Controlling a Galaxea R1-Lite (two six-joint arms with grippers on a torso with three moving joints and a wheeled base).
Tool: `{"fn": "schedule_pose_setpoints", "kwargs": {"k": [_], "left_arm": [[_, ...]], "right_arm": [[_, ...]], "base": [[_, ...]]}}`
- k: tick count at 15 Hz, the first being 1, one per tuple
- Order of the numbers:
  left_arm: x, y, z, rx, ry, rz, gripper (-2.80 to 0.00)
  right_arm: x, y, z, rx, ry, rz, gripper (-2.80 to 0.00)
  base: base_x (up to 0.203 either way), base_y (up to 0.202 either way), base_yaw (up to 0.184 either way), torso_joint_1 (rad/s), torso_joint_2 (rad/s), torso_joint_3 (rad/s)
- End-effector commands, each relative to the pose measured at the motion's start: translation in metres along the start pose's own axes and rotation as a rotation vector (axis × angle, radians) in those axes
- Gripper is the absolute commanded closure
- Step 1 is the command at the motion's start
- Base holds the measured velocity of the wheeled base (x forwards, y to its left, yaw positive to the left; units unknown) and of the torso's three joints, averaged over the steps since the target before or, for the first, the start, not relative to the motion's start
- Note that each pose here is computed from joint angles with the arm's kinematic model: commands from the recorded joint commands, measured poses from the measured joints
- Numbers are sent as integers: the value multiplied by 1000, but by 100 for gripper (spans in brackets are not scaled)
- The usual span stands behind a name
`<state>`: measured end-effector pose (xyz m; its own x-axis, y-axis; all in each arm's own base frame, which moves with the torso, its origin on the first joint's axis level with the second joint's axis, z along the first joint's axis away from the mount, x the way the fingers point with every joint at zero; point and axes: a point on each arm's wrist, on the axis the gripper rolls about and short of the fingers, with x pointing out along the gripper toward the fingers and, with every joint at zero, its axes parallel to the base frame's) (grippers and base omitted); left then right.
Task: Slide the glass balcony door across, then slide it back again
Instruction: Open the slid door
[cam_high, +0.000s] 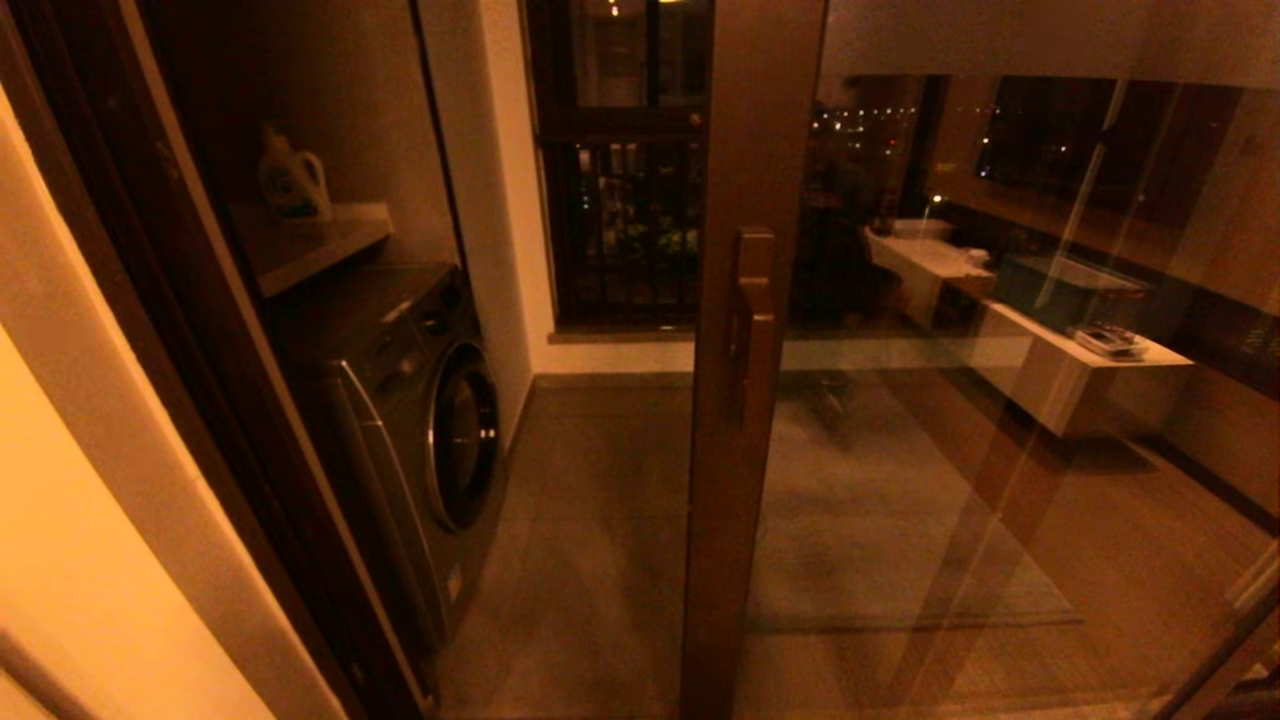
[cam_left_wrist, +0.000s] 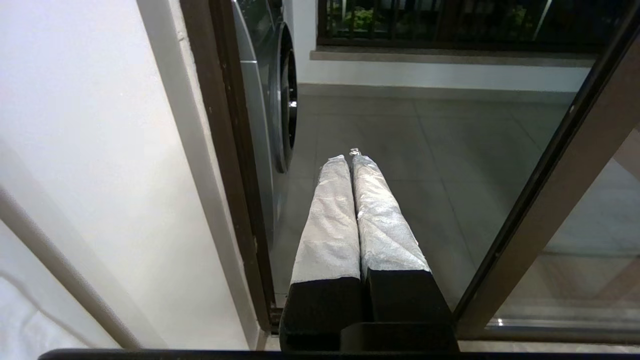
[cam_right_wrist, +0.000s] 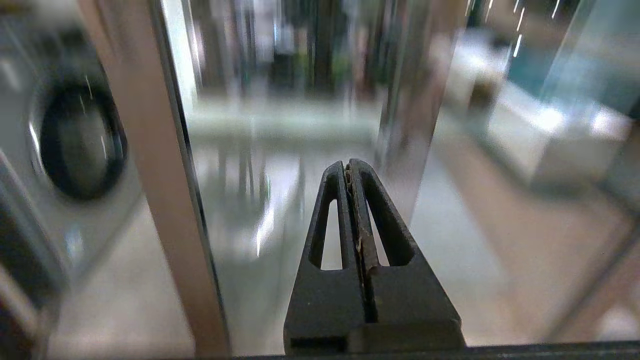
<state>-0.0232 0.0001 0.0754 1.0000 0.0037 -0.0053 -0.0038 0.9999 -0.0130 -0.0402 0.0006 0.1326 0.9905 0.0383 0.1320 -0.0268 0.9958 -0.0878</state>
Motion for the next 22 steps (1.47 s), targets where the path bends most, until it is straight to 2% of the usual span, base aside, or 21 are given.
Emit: {"fn": "schedule_pose_setpoints", "kwargs": {"k": [1,3,5,9,10,12,13,15,18,20,22], "left_arm": [[0,0,0,-1,1,1,0],[0,0,0,-1,1,0,0],[0,0,0,-1,2,1,0],[0,0,0,-1,1,0,0],[0,0,0,-1,2,0,0],[0,0,0,-1,2,1,0],[0,0,0,-1,2,0,0],[0,0,0,-1,1,-1,0],[0,0,0,-1,2,-1,0],[0,0,0,-1,1,1,0],[0,0,0,-1,1,0,0]], "right_arm": [[11,-5,57,-1,-19,-4,0],[34,-10,105,3,-8,-15,0],[64,-12,125,-10,57,7,0],[142,-9,110,29,311,152,0],[163,-3,107,26,345,183,0],[195,27,112,-9,331,236,0],[215,44,112,-26,324,236,0],[240,65,127,-26,261,208,0],[231,104,140,-26,220,371,0],[227,133,135,-42,256,474,0],[220,162,125,-6,315,553,0]], "base": [[0,0,0,0,0,0],[0,0,0,0,0,0],[0,0,0,0,0,0],[0,0,0,0,0,0],[0,0,0,0,0,0],[0,0,0,0,0,0],[0,0,0,0,0,0],[0,0,0,0,0,0],[0,0,0,0,0,0],[0,0,0,0,0,0],[0,0,0,0,0,0]]}}
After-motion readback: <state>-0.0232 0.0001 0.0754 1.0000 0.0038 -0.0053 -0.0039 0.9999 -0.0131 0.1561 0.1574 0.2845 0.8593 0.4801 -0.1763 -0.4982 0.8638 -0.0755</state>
